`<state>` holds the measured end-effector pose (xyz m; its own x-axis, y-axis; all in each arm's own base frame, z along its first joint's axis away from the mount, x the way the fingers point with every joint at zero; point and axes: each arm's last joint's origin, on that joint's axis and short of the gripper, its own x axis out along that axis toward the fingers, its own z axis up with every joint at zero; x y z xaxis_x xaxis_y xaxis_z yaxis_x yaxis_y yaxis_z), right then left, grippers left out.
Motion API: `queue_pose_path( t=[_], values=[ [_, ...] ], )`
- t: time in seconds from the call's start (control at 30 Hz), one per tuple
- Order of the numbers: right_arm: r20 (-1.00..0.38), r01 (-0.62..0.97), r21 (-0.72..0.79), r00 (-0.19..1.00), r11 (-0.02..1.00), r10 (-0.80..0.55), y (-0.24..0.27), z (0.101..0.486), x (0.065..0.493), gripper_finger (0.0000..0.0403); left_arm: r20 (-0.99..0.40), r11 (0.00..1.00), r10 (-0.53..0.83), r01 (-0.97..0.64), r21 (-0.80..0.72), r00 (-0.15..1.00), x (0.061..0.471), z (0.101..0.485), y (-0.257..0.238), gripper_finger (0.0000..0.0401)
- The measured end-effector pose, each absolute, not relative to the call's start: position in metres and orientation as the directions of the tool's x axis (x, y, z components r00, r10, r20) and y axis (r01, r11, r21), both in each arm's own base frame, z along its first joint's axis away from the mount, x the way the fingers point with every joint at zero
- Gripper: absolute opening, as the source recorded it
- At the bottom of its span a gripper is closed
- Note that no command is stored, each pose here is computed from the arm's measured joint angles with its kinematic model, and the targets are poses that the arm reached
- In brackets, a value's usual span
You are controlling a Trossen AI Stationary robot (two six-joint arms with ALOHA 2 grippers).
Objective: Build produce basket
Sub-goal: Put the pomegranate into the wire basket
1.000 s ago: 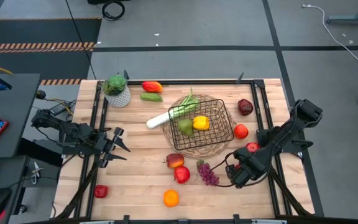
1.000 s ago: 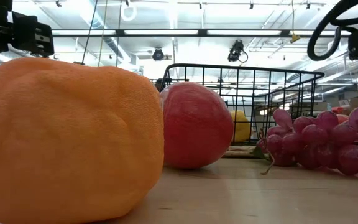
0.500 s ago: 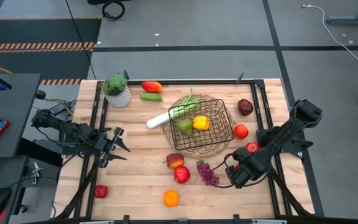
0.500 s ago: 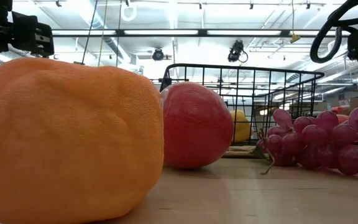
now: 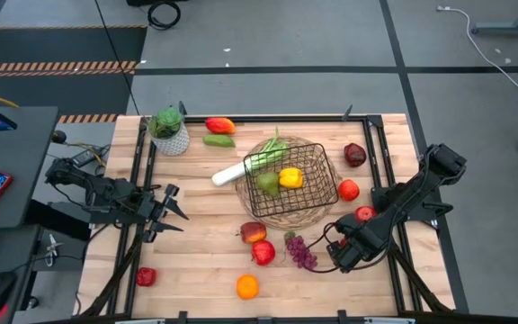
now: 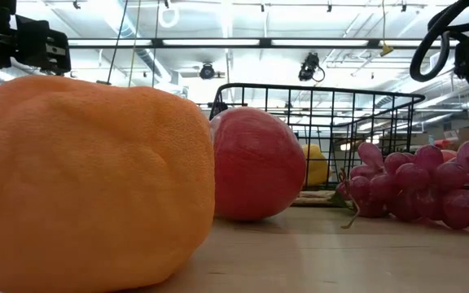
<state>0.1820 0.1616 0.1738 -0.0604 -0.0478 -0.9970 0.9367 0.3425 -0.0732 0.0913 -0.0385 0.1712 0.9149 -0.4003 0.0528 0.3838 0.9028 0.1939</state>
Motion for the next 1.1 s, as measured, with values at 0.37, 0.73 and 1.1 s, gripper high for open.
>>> queue_pose_path(
  t=[0.37, 0.73, 1.1],
  values=[
    [-0.998, 0.942, -0.065, -0.061, 0.328, -0.025, 0.163, 0.173, 0.183, 0.0399, 0.053, 0.903, -0.401, 0.384, 0.194, 0.915, 0.091, 0.171, -0.038, 0.0172],
    [-0.997, 0.918, -0.069, -0.073, 0.391, -0.004, 0.162, 0.174, 0.184, 0.0380, 0.053, 0.903, -0.401, 0.384, 0.194, 0.915, 0.091, 0.171, -0.038, 0.0172],
    [-0.998, 0.896, -0.054, -0.063, 0.441, 0.006, 0.167, 0.187, 0.190, 0.0370, 0.053, 0.903, -0.401, 0.384, 0.194, 0.915, 0.091, 0.171, -0.038, 0.0172]
  ],
)
